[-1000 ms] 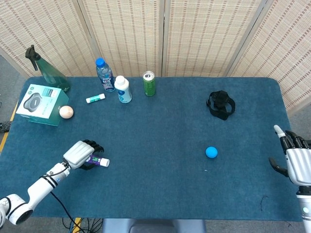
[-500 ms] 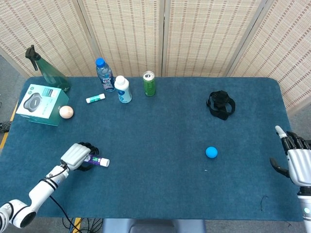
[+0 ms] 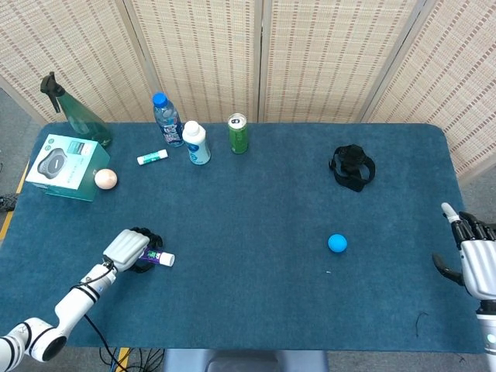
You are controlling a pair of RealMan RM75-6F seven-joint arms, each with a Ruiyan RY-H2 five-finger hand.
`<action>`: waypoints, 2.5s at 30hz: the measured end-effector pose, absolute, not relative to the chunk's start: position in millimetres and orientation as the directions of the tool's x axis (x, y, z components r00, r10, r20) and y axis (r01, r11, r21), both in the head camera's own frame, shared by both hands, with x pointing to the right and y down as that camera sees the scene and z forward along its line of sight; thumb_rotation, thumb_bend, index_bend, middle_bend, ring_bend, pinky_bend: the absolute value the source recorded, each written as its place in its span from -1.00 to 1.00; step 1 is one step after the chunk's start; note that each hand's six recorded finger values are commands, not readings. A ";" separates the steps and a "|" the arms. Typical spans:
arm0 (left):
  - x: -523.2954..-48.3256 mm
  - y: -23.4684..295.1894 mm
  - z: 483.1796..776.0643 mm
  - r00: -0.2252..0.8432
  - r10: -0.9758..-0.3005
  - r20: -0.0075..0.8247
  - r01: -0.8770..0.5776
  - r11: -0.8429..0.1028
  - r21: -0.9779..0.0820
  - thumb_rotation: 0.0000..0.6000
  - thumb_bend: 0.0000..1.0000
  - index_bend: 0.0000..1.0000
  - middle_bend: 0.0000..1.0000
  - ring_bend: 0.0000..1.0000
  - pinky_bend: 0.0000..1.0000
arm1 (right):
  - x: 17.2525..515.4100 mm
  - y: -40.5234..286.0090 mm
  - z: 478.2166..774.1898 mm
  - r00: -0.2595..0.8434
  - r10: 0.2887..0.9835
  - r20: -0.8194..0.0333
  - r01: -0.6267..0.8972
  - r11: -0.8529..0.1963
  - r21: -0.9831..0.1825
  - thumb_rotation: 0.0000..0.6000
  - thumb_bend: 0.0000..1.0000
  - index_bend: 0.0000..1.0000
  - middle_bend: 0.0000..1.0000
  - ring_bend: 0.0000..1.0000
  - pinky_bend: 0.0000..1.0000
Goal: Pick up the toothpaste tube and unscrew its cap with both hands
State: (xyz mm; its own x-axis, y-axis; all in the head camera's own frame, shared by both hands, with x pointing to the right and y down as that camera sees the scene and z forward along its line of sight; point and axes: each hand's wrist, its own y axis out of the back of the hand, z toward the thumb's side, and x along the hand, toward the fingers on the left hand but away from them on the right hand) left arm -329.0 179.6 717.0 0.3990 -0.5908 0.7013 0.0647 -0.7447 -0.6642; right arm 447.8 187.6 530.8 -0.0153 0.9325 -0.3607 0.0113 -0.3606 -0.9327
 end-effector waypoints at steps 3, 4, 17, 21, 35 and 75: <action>-329.0 178.8 718.8 0.394 -0.596 0.699 0.054 -0.745 -0.665 1.00 -0.54 -0.24 -0.11 -0.48 -0.46 | 449.0 188.1 529.8 -0.019 0.933 -0.360 0.010 -0.359 -0.933 1.00 -0.61 -0.89 -0.50 -0.71 -0.57; -329.1 178.9 719.3 0.394 -0.597 0.699 0.053 -0.745 -0.665 1.00 -0.54 -0.23 -0.10 -0.47 -0.46 | 449.2 188.0 529.6 -0.020 0.933 -0.359 0.010 -0.359 -0.933 1.00 -0.61 -0.89 -0.50 -0.71 -0.57; -330.3 181.1 727.6 0.384 -0.605 0.698 0.032 -0.746 -0.665 1.00 -0.54 -0.03 0.09 -0.34 -0.43 | 448.2 189.0 530.0 -0.021 0.931 -0.363 0.011 -0.363 -0.932 1.00 -0.61 -0.89 -0.50 -0.71 -0.57; -330.2 179.7 727.9 0.385 -0.611 0.692 0.012 -0.746 -0.666 1.00 -0.48 0.04 0.18 -0.28 -0.41 | 447.7 188.7 528.9 -0.019 0.933 -0.361 0.010 -0.360 -0.933 1.00 -0.61 -0.89 -0.50 -0.71 -0.57; -330.3 162.6 713.1 0.397 -0.614 0.683 -0.148 -0.777 -0.612 1.00 -0.41 0.11 0.26 -0.21 -0.35 | 428.3 174.0 526.9 0.060 0.934 -0.352 0.016 -0.353 -0.935 1.00 -0.61 -0.89 -0.50 -0.71 -0.57; -203.4 112.7 629.6 0.729 -0.364 0.579 -0.179 -0.919 -0.353 1.00 -0.38 0.12 0.27 -0.21 -0.33 | 165.1 123.6 528.3 0.822 0.515 -0.243 0.042 -0.480 -0.876 1.00 -0.61 -0.58 -0.35 -0.71 -0.57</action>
State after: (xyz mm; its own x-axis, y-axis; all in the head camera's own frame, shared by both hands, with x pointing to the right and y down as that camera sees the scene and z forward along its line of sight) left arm -203.4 112.7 629.6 0.7294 -0.3643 0.5790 -0.1789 -0.9185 -0.3526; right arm 165.1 123.6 528.3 0.8218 0.5154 -0.2430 0.0423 -0.4804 -0.8760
